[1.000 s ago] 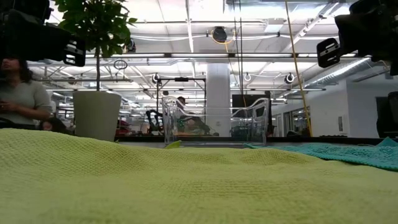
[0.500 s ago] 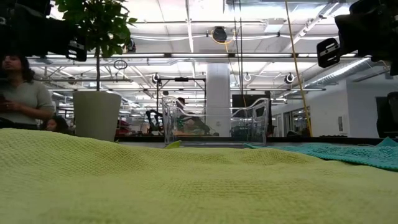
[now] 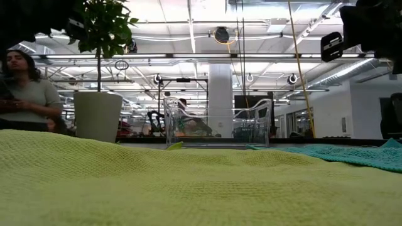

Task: Fold microfiber towels
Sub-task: Fold the blue towel

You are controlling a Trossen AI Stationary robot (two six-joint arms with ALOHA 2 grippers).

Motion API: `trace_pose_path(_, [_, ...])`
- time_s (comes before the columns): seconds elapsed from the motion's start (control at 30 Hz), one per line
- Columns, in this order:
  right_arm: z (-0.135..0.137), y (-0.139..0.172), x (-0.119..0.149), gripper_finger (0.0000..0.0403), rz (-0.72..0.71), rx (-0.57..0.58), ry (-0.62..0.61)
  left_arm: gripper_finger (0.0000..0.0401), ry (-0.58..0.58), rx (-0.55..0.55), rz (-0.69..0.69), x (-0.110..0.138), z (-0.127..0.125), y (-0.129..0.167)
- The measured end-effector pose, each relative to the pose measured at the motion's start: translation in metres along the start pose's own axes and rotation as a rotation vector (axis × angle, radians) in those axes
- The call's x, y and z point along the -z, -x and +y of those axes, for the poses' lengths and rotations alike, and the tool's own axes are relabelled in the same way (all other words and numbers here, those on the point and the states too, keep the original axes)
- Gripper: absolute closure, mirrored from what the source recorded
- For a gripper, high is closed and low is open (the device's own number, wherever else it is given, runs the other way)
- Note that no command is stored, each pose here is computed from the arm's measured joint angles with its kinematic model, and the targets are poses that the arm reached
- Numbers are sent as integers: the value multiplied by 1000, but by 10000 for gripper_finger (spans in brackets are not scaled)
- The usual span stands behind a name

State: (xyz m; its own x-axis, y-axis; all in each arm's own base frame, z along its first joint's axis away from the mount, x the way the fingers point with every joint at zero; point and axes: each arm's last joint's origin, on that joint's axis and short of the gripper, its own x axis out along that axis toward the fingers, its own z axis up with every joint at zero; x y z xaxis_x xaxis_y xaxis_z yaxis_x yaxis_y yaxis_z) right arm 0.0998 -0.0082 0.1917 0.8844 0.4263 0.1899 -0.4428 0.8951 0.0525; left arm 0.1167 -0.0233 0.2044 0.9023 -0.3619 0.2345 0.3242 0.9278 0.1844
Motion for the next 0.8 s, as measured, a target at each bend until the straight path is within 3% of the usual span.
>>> trace_pose_path(0.1, [0, 0, -1, 403, -13, -2, 52, 364, -68, -20, -6, -1, 1, 0])
trace_pose_path(0.3, [0, 0, -1, 403, -13, -2, 138, 364, -91, -63, -8, -2, 2, 0])
trace_pose_path(0.63, [0, 0, -1, 403, -9, -2, 89, 364, -53, -64, -39, -4, 2, 0])
trace_pose_path(0.8, [0, 0, 0, 403, 1, -3, 75, 364, -18, -157, 20, 2, 5, -3])
